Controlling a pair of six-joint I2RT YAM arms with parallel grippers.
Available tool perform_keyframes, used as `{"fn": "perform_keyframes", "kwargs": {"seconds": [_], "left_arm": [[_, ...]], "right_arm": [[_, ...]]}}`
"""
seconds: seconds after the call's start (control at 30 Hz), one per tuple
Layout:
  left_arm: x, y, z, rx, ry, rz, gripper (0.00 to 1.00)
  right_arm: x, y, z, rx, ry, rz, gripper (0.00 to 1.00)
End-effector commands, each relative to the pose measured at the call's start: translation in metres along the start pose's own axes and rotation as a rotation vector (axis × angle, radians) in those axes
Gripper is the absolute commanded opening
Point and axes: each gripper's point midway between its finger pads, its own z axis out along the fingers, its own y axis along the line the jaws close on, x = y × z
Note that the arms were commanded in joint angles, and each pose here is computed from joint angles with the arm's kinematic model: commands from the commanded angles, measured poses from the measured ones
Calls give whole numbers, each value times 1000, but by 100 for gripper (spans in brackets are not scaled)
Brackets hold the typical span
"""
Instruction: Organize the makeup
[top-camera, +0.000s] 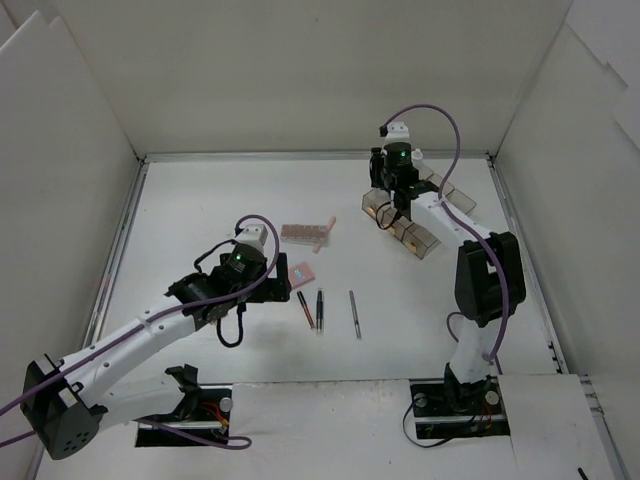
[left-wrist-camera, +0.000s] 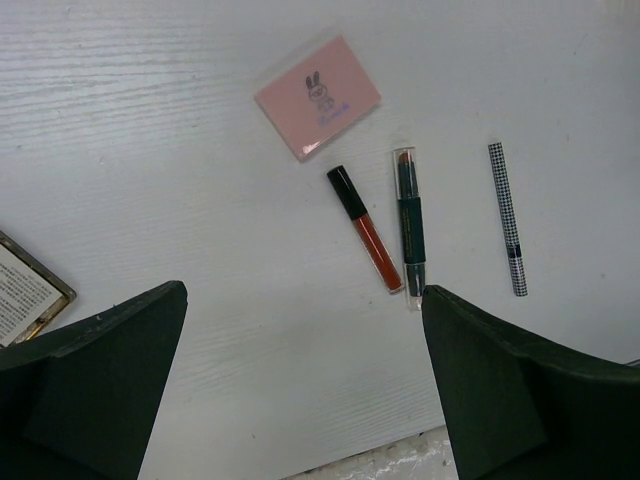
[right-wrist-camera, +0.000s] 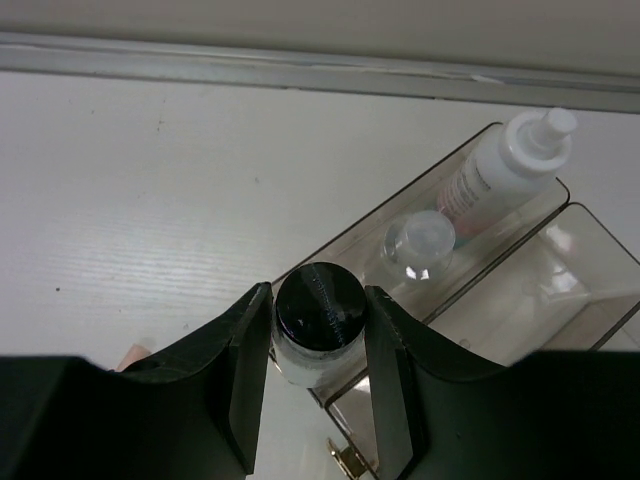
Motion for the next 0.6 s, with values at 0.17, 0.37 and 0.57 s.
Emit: {"fn": "perform_keyframes", "kwargs": {"seconds": [0.17,0.37,0.57], "left_arm": [[-4,4,-7,-14,-14,-47,99],[0,5,-10,-15,4,-59,100],[7,10,-16,-23,16,-69,99]], "right_arm": [[-54,-11,26,83,-185,8,0],[-33,-17,45,133,-167,7,0],[-17,-17,60,142,-135,6,0]]}}
